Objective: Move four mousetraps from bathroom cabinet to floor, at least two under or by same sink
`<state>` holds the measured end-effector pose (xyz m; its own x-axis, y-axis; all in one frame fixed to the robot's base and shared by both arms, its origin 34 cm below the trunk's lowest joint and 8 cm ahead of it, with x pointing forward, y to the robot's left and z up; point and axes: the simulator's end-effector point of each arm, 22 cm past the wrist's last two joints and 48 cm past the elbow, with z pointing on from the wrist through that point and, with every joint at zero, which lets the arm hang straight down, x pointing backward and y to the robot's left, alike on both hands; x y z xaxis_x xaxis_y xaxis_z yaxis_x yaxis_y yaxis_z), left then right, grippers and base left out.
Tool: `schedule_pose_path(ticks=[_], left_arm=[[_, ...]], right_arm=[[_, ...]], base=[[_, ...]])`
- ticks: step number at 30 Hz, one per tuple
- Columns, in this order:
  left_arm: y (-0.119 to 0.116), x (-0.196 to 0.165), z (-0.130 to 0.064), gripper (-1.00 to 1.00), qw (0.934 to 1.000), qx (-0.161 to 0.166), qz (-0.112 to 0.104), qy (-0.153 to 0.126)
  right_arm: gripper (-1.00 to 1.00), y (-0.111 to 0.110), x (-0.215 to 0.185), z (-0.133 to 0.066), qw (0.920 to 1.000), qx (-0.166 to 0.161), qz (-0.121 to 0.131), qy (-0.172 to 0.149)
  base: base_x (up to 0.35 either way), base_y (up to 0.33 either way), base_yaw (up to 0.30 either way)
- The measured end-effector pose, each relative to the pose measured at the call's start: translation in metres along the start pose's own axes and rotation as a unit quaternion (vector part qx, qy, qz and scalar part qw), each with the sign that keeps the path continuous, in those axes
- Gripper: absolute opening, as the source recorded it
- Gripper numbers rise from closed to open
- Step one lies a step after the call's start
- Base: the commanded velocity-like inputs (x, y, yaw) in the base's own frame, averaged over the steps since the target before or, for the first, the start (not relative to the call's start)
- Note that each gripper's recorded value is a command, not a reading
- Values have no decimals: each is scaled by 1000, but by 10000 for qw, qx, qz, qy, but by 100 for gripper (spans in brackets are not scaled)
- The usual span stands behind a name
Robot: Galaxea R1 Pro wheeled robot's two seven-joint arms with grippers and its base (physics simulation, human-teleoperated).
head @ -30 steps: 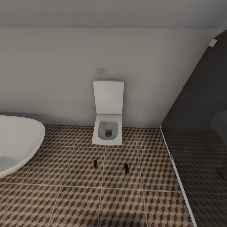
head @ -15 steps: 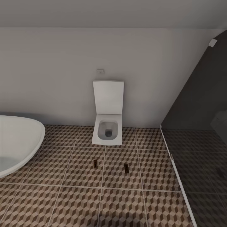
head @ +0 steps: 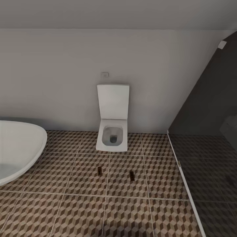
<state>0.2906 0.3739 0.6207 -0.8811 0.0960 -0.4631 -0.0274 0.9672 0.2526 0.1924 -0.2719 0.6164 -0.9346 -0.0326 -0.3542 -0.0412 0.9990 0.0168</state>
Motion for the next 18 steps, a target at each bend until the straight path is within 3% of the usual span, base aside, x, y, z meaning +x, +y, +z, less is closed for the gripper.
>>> schedule_pose_path(ticks=[18], left_arm=[[0,0,0,100,10000,0,0,0]], right_arm=[[100,0,0,0,10000,-1,-1,1]], base=[[0,0,0]])
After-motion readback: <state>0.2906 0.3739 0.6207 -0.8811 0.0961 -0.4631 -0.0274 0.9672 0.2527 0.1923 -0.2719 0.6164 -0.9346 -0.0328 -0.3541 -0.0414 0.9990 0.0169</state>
